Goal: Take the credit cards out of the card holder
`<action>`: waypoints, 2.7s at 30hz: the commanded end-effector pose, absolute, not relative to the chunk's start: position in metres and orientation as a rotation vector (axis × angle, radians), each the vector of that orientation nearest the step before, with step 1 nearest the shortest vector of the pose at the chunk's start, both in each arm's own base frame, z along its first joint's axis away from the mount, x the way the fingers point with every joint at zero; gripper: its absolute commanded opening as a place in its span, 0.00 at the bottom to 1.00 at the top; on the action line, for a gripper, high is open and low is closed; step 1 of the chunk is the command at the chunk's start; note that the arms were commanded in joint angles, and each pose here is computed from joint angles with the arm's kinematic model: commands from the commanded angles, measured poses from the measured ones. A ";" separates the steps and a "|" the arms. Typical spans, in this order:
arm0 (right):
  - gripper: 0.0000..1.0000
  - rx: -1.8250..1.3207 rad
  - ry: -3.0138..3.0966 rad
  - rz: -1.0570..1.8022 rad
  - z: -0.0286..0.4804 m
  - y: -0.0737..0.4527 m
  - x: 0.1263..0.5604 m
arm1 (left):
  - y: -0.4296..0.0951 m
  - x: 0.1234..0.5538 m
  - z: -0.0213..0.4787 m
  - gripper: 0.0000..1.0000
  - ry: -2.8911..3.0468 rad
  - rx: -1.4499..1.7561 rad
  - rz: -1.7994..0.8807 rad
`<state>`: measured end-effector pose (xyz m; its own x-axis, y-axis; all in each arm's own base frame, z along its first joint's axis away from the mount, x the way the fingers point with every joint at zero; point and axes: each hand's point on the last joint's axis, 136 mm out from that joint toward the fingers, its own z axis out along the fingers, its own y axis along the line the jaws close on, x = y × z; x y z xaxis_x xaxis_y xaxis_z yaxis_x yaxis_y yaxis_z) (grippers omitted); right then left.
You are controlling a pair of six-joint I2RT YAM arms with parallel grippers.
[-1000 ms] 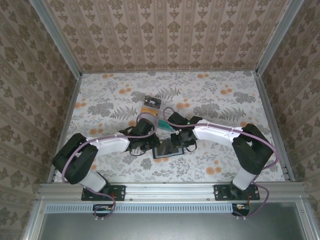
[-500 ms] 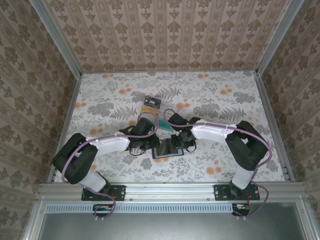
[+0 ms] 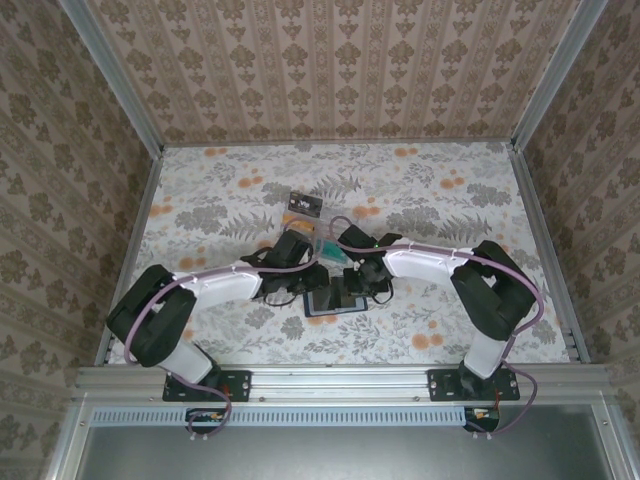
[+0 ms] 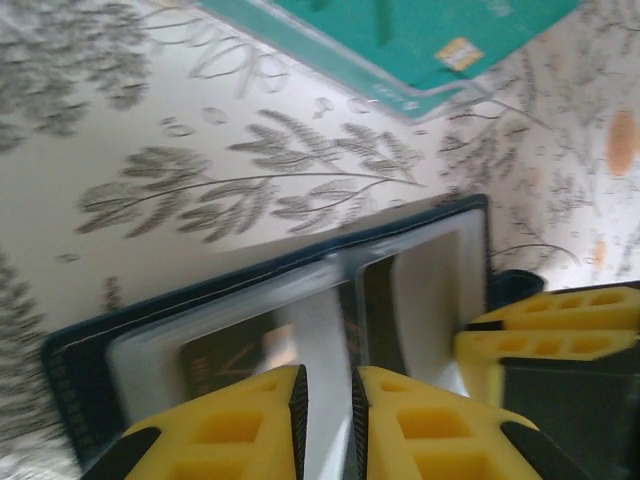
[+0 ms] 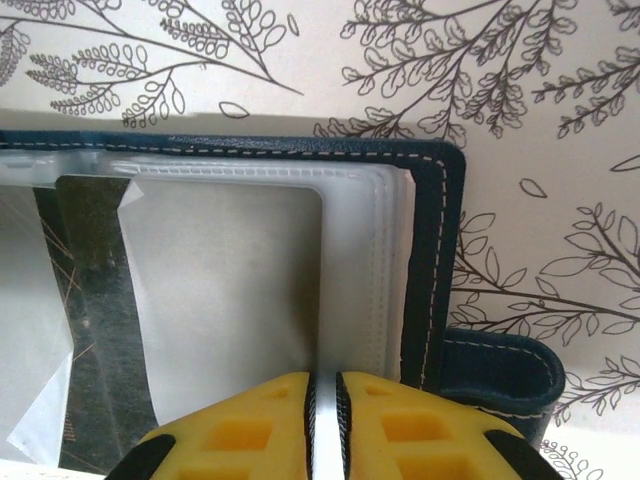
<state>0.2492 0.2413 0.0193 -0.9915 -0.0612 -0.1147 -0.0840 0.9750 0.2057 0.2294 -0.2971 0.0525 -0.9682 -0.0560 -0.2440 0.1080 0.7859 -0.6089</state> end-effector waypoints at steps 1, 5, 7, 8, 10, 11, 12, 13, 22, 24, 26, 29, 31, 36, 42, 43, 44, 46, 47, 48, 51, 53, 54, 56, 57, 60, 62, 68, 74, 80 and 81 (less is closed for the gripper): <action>0.18 -0.070 3.106 0.221 -0.006 0.224 0.235 | -0.320 0.227 0.055 0.23 2.707 0.040 -1.106; 0.18 -0.065 3.105 0.223 -0.005 0.224 0.235 | -0.317 0.222 0.038 0.22 2.779 0.018 -1.023; 0.18 -0.063 3.107 0.222 -0.006 0.223 0.235 | -0.307 0.220 0.028 0.21 2.821 -0.005 -0.928; 0.18 -0.063 3.105 0.222 -0.005 0.223 0.235 | -0.303 0.220 0.026 0.21 2.827 -0.008 -0.895; 0.18 -0.060 3.107 0.217 -0.006 0.223 0.235 | -0.298 0.220 0.025 0.27 2.823 -0.013 -0.852; 0.18 -0.058 3.109 0.216 -0.007 0.222 0.235 | -0.297 0.220 0.025 0.29 2.815 -0.010 -0.852; 0.18 -0.056 3.110 0.216 -0.007 0.222 0.235 | -0.298 0.220 0.025 0.30 2.807 -0.013 -0.865; 0.18 -0.055 3.114 0.215 -0.009 0.222 0.234 | -0.299 0.220 0.024 0.31 2.807 -0.018 -0.881; 0.18 -0.046 3.131 0.306 -0.011 0.229 0.231 | -0.317 0.220 0.028 0.30 2.764 -0.009 -1.056; 0.18 -0.043 3.130 0.310 -0.011 0.228 0.232 | -0.319 0.221 0.032 0.30 2.749 -0.005 -1.089; 0.18 -0.044 3.131 0.313 -0.011 0.228 0.232 | -0.322 0.220 0.034 0.30 2.742 0.007 -1.121; 0.18 -0.044 3.137 0.315 -0.012 0.228 0.231 | -0.323 0.220 0.036 0.31 2.740 0.018 -1.134; 0.18 -0.044 3.139 0.313 -0.012 0.227 0.230 | -0.323 0.220 0.036 0.30 2.737 0.025 -1.148; 0.18 -0.043 3.135 0.308 -0.012 0.227 0.231 | -0.328 0.221 0.043 0.26 2.695 0.027 -1.231; 0.18 -0.038 3.134 0.297 -0.013 0.226 0.231 | -0.325 0.219 0.043 0.23 2.663 -0.015 -1.296; 0.18 -0.038 3.134 0.298 -0.013 0.226 0.232 | -0.325 0.218 0.042 0.23 2.666 -0.016 -1.296; 0.18 -0.037 3.137 0.296 -0.014 0.226 0.231 | -0.324 0.219 0.042 0.21 2.664 -0.018 -1.298; 0.18 -0.037 3.134 0.290 -0.014 0.225 0.232 | -0.324 0.218 0.043 0.18 2.664 -0.014 -1.299; 0.18 -0.037 3.134 0.289 -0.014 0.225 0.232 | -0.324 0.219 0.043 0.15 2.664 -0.016 -1.297; 0.18 -0.037 3.131 0.289 -0.013 0.225 0.232 | -0.324 0.219 0.043 0.13 2.664 -0.012 -1.296; 0.18 -0.034 3.128 0.281 -0.012 0.224 0.232 | -0.321 0.220 0.042 0.10 2.673 -0.017 -1.279; 0.18 -0.033 3.122 0.279 -0.011 0.224 0.233 | -0.317 0.219 0.040 0.07 2.686 -0.017 -1.254; 0.18 -0.032 3.119 0.280 -0.010 0.223 0.233 | -0.315 0.220 0.040 0.05 2.688 -0.019 -1.245; 0.18 -0.030 3.116 0.282 -0.009 0.224 0.234 | -0.311 0.220 0.041 0.01 2.689 -0.017 -1.231; 0.18 -0.027 3.113 0.284 -0.009 0.224 0.234 | -0.308 0.220 0.042 0.00 2.692 -0.017 -1.220; 0.18 -0.020 3.102 0.300 -0.005 0.224 0.236 | -0.298 0.221 0.045 0.00 2.696 -0.015 -1.183; 0.18 -0.015 3.089 0.318 0.000 0.225 0.238 | -0.290 0.222 0.050 0.00 2.694 -0.012 -1.156; 0.28 -0.037 2.954 0.537 0.043 0.243 0.252 | -0.262 0.228 0.080 0.00 2.673 0.006 -1.063; 0.52 -0.017 2.767 0.870 0.111 0.260 0.268 | -0.241 0.246 0.129 0.00 2.568 -0.048 -1.027; 0.76 0.027 2.596 1.175 0.164 0.273 0.283 | -0.247 0.266 0.187 0.00 2.428 -0.115 -1.135; 0.78 0.031 2.565 1.229 0.171 0.277 0.286 | -0.249 0.270 0.197 0.00 2.402 -0.118 -1.165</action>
